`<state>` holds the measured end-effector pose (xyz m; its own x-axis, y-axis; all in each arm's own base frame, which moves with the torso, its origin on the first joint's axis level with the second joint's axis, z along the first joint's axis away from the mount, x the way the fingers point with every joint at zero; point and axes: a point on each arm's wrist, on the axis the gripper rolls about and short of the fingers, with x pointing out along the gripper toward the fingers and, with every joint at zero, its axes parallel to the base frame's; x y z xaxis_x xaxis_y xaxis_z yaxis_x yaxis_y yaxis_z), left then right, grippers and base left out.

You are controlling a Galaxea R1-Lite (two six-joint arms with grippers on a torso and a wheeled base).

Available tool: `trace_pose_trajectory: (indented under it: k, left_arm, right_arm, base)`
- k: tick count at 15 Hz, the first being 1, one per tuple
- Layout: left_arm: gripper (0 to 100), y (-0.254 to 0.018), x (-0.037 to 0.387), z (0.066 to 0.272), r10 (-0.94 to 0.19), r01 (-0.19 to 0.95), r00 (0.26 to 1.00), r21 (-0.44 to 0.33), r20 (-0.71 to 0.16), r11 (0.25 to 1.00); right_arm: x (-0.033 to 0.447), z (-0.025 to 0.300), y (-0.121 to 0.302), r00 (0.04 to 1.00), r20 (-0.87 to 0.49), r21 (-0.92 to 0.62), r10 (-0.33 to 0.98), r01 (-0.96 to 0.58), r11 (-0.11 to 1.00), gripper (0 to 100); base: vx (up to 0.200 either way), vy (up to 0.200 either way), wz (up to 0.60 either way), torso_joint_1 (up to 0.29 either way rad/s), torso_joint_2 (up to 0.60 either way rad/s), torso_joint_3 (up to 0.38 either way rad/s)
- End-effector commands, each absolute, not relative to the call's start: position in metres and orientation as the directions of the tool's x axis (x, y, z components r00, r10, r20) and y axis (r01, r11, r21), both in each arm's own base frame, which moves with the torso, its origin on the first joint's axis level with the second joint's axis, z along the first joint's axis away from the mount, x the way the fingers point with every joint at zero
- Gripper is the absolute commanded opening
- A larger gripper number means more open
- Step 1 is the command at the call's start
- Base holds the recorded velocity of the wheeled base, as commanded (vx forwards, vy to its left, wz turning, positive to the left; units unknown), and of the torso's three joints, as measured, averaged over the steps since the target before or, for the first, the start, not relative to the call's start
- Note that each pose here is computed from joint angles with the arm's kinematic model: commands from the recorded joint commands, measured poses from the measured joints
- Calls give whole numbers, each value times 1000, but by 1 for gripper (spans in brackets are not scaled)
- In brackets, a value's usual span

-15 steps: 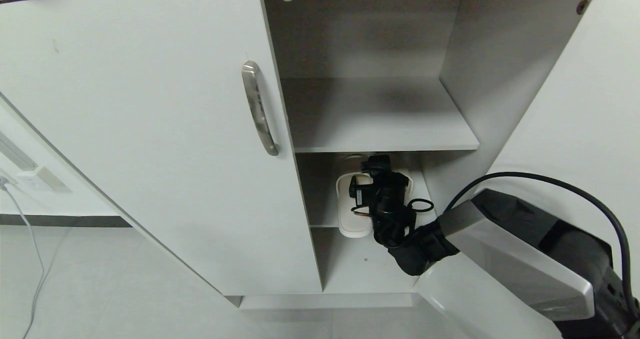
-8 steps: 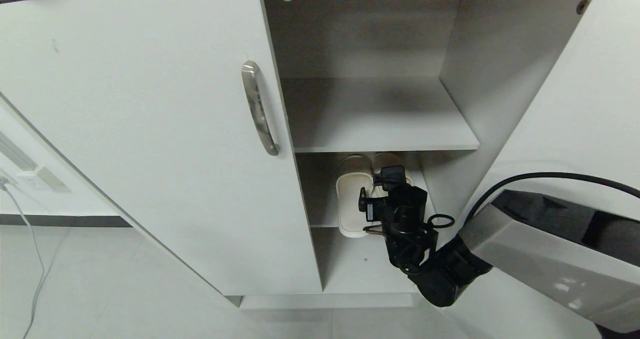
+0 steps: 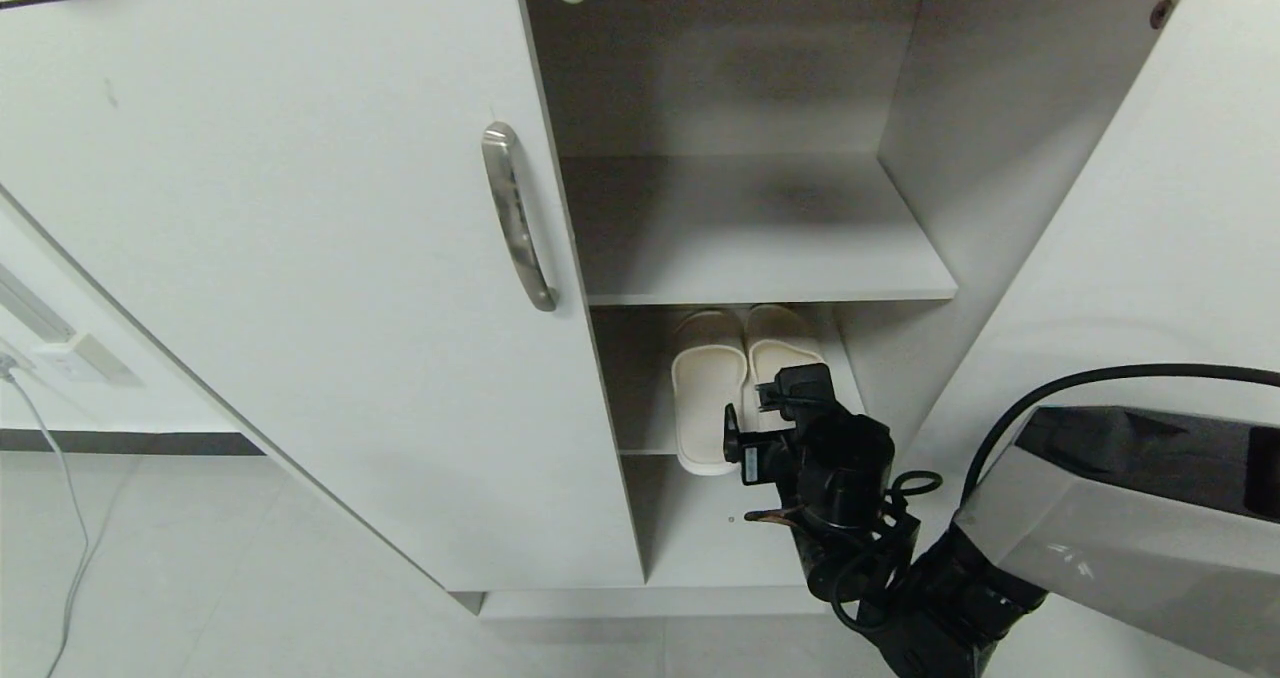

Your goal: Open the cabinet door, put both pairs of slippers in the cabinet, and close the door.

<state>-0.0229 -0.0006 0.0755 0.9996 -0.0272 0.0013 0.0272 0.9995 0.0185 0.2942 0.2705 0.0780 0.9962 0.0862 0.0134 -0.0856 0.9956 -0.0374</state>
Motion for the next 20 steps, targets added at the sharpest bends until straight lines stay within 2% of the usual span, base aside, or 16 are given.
trace_pose_trajectory:
  k: [1, 11, 20]
  left_arm:
    - [0, -1, -23, 75, -28, 28, 1000, 18, 0, 999]
    - [0, -1, -23, 75, -28, 28, 1000, 12, 0, 1000]
    - [0, -1, -23, 75, -28, 28, 1000, 11, 0, 1000]
  right_arm:
    - [293, 81, 270, 996, 19, -33, 87, -87, 996, 100]
    - [293, 78, 269, 996, 13, -41, 86, -85, 996, 100]
    - [293, 78, 265, 997, 13, -38, 78, -78, 996, 100]
  base:
    - [0, 0, 0, 0, 0, 0]
    - [-200, 0, 0, 1, 3, 2]
    - [0, 0, 0, 0, 0, 0]
